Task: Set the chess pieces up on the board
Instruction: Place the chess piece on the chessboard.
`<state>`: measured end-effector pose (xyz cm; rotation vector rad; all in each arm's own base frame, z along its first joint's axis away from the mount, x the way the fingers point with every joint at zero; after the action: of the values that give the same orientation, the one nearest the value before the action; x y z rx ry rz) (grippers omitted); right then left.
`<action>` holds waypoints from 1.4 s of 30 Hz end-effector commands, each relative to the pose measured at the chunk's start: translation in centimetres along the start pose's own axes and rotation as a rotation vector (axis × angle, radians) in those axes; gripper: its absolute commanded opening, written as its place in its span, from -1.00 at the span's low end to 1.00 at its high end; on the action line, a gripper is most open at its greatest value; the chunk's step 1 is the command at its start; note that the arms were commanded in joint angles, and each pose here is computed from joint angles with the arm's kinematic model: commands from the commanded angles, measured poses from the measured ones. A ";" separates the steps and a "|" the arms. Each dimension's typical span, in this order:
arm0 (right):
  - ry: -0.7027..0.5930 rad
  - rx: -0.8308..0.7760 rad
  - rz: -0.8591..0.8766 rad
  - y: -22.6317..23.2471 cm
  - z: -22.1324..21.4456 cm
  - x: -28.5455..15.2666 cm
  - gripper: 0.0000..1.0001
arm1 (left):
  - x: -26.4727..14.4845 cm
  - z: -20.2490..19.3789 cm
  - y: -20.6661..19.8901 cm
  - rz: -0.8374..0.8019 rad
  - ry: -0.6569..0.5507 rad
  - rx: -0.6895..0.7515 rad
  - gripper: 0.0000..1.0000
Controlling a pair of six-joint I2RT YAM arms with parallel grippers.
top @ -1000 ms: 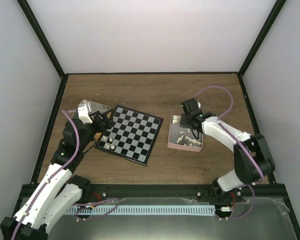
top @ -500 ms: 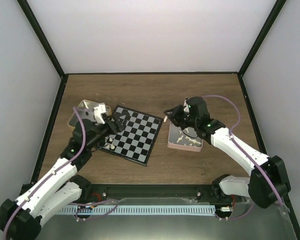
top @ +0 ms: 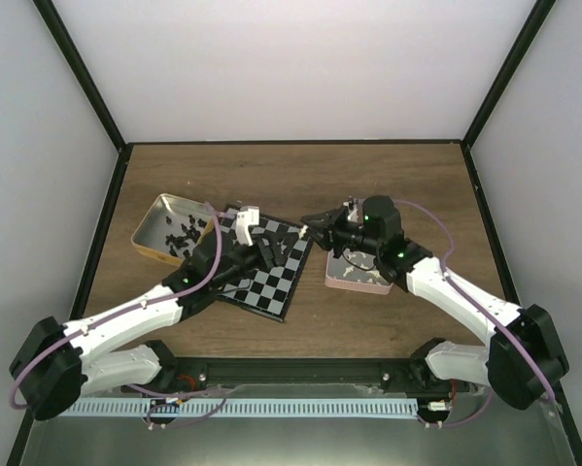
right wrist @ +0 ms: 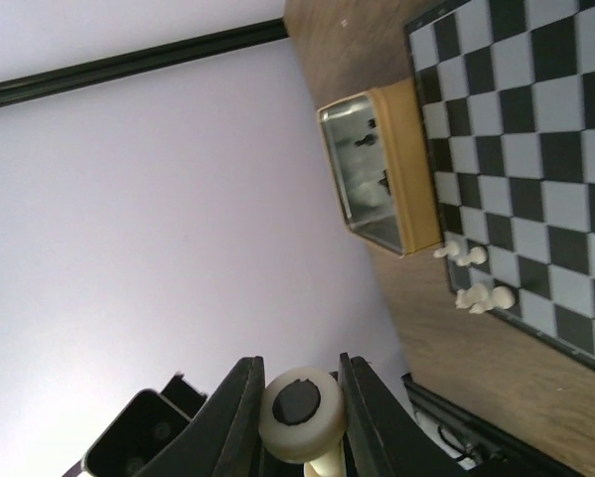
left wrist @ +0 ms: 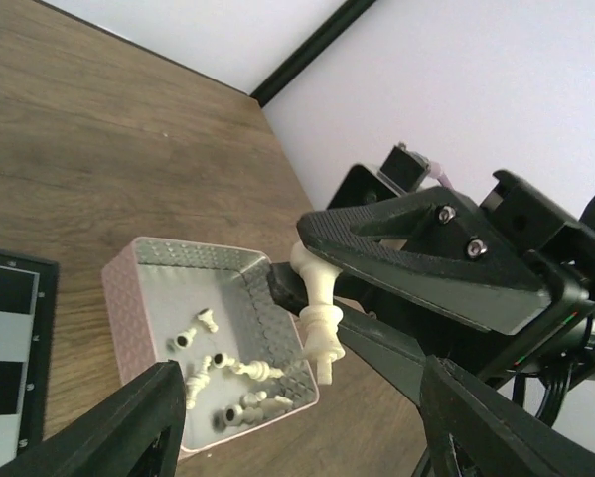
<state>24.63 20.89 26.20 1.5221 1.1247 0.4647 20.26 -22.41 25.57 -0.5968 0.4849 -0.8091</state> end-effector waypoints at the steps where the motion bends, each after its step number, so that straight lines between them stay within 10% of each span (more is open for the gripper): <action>1: 0.084 0.020 0.072 0.9 -1.2 0.1 -0.67 | 1.2 0.9 -1.8 -0.058 -0.056 -0.031 0.29; 14: 0.122 -0.018 0.108 1.2 -1.8 0.0 -0.66 | 1.4 0.2 -1.8 -0.130 -0.089 -0.075 -0.39; 30: 0.129 -0.026 0.102 0.7 -2.2 0.1 -0.66 | 1.8 -1.0 -1.5 -0.111 -0.063 -0.077 -0.49; 37: 0.125 -0.036 0.090 0.4 -2.2 0.1 -0.65 | 1.4 -0.8 -1.5 -0.078 -0.087 -0.061 -0.87; 42: 0.065 -0.122 0.040 0.1 -1.8 -0.1 -0.33 | 0.9 -0.8 -1.1 0.023 -0.036 -0.035 -0.92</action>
<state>23.47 22.09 26.55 1.5197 1.1401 0.6143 19.93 -24.43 25.11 -0.6941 0.4522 -0.8144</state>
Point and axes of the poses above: each gripper's point midway between its finger pads, its own x axis out along the fingers, its own y axis along the line the jaws close on, z = x × y, the point moved 8 cm from there along -x, back along the fingers, and after that the axes turned 7 degrees about x, right-handed, at the moved point
